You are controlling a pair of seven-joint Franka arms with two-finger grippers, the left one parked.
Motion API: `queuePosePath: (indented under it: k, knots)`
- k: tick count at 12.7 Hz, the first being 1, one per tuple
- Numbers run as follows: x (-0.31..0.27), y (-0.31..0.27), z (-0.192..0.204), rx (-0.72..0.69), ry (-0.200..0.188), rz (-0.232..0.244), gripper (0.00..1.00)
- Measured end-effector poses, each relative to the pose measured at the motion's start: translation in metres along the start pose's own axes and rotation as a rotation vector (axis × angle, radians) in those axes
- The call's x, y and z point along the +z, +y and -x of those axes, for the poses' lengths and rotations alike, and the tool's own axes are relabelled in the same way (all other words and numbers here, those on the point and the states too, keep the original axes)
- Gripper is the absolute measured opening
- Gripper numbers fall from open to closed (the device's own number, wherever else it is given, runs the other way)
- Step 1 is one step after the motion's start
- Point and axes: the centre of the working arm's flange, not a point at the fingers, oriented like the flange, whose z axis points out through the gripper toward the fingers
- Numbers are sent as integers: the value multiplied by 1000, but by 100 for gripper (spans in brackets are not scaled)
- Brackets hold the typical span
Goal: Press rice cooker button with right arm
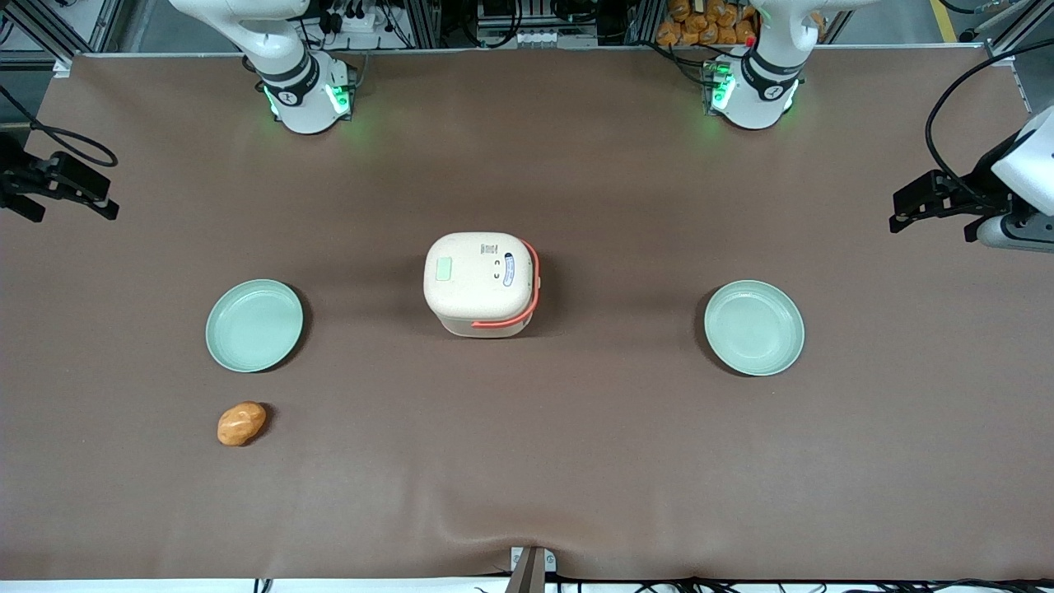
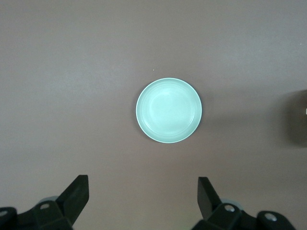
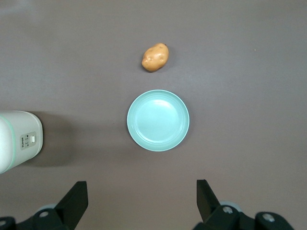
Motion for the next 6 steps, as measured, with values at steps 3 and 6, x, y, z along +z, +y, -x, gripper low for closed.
queuePosePath:
  k: [3,6]
  knots:
    - [0,-2,0,-4,0,0,100]
    - [-1,-3,0,-2,3,-15,100]
